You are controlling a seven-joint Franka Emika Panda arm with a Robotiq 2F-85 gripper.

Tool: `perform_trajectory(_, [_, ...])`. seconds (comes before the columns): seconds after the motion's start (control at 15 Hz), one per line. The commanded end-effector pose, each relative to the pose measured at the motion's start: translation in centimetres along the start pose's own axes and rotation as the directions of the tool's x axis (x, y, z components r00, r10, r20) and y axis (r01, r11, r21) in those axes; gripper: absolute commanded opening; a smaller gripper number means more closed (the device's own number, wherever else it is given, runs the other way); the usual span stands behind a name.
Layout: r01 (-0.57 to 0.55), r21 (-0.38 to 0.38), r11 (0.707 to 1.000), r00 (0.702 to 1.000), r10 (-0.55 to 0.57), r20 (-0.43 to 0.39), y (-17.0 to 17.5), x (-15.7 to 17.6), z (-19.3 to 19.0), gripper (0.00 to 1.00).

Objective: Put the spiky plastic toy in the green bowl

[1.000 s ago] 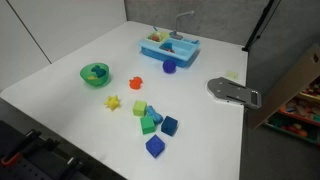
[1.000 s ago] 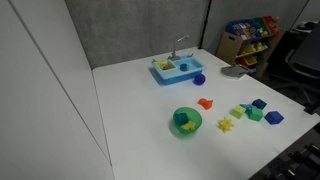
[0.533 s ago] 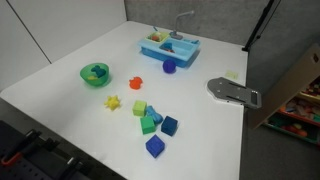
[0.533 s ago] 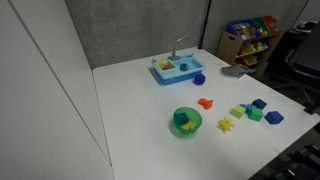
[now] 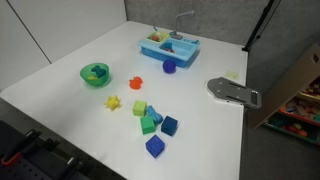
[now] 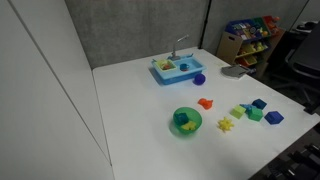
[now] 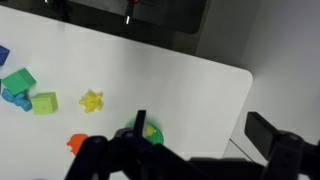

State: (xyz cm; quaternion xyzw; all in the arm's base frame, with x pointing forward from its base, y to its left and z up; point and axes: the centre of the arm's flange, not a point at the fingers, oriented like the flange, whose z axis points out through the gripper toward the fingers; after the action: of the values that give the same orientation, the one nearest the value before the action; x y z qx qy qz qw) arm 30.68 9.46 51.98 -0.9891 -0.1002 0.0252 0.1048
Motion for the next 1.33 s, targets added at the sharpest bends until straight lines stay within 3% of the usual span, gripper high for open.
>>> perform_trajectory(0.0, [-0.017, -0.061, 0.998, 0.999, 0.016, -0.028, 1.5, 1.2, 1.6, 1.00])
perform_trajectory(0.47, [-0.054, -0.155, 0.986, 0.996, 0.043, -0.076, 5.2, 5.8, 5.0, 1.00])
perform_trajectory(1.27, [-0.117, -0.170, 0.978, 0.993, 0.112, -0.042, 11.9, 13.3, 15.2, 1.00])
